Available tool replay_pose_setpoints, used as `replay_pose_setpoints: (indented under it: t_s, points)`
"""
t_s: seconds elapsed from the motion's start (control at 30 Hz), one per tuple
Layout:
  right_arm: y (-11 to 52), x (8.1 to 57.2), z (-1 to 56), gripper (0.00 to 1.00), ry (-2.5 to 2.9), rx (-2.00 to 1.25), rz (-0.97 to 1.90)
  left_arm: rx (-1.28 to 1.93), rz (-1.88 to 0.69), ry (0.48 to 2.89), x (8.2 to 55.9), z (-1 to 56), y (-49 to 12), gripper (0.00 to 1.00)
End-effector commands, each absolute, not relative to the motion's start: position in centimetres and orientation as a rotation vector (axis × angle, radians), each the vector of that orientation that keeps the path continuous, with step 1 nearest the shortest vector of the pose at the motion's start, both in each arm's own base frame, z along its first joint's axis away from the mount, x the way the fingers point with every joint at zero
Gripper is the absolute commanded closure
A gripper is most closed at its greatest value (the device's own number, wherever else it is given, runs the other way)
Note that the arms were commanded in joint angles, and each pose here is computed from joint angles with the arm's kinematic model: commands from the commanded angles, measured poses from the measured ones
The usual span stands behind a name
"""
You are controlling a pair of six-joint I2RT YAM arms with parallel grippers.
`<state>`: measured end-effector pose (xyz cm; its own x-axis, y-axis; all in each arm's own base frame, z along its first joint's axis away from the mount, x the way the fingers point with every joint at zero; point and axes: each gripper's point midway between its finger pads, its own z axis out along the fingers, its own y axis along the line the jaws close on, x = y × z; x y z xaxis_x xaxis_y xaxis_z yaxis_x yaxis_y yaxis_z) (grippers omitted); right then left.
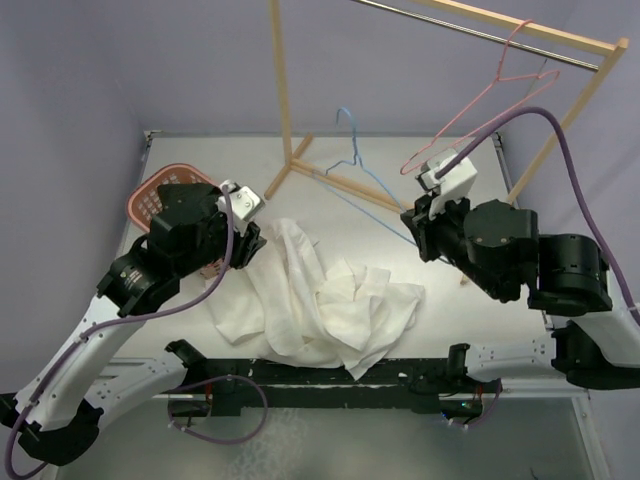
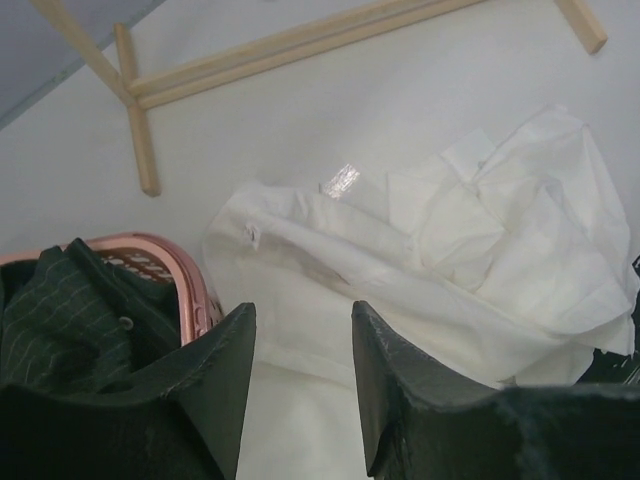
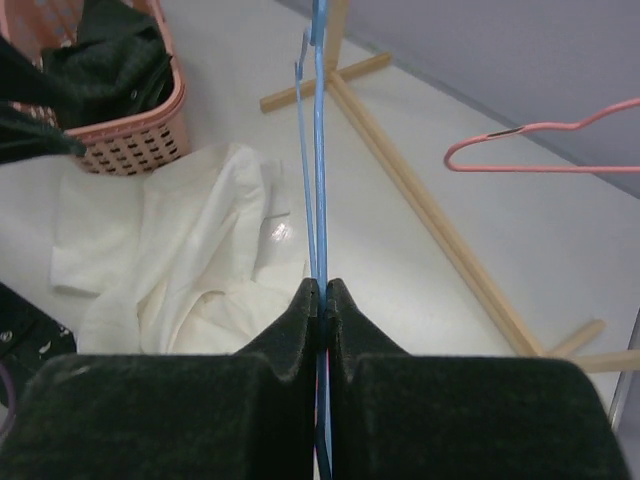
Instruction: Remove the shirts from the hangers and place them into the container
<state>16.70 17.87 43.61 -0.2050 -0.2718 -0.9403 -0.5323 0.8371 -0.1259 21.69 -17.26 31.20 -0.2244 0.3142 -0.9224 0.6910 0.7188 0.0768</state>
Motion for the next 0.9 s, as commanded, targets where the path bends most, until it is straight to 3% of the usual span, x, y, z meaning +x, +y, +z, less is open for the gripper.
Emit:
replay_pose_setpoints:
  t_s: [0.0,0.37,0.63,0.87]
  points:
    - [15.3,18.7,48.9,1.0,1.643,-0.327,0.257,0.69,-0.39,1.833,22.0,30.2,-16.1,0.54]
    - [16.3,23.4,54.8,1.0,1.472,-0.115,0.127,0.508,-0.393,1.746,21.8,29.7,-14.4,0.58]
    - [17.5,30.8,53.4,1.0,1.531,-0.052,0.143,0.49,-0.41,1.757,21.2,28.6,-14.1,0.59]
    - [17.9,32.8,53.6,1.0,1.494,-0.01,0.182,0.489,-0.414,1.756,21.0,28.5,-14.0,0.59]
